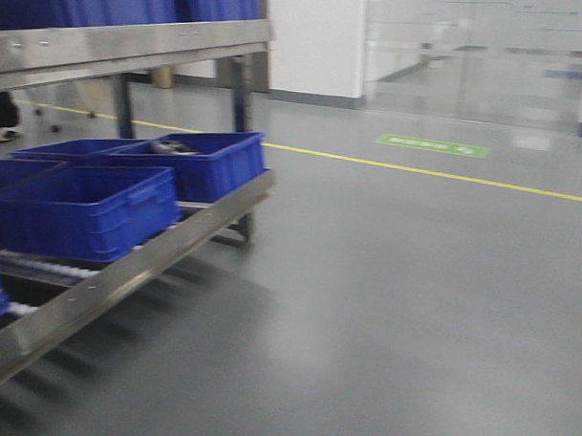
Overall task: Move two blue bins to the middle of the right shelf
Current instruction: 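Turn and drive the base up to a shelf of blue bins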
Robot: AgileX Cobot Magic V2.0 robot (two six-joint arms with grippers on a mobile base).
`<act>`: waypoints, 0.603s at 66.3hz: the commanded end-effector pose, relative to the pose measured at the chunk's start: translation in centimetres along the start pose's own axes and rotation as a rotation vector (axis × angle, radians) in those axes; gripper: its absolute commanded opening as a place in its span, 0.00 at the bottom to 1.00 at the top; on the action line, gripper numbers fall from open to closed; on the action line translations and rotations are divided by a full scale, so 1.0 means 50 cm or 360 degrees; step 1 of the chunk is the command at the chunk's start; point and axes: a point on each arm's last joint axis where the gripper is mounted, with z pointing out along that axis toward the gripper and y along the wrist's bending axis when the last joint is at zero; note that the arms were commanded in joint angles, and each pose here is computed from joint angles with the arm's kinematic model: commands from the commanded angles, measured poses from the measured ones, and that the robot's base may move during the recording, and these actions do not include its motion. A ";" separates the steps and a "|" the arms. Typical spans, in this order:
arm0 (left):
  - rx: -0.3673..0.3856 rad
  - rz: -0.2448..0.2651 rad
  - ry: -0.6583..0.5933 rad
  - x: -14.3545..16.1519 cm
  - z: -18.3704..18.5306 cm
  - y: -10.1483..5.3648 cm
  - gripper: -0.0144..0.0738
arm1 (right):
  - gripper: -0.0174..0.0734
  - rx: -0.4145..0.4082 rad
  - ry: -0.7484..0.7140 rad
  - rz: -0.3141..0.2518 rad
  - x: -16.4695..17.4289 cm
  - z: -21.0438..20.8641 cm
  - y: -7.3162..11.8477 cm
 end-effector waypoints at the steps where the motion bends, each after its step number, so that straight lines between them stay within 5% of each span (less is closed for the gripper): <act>1: 0.0073 -0.0020 -0.0145 -0.022 -0.018 -0.013 0.04 | 0.02 -0.0117 -0.0180 0.0003 -0.022 -0.024 0.020; 40: 0.0073 -0.0020 -0.0145 -0.022 -0.018 -0.013 0.04 | 0.02 -0.0117 -0.0180 0.0003 -0.022 -0.024 0.020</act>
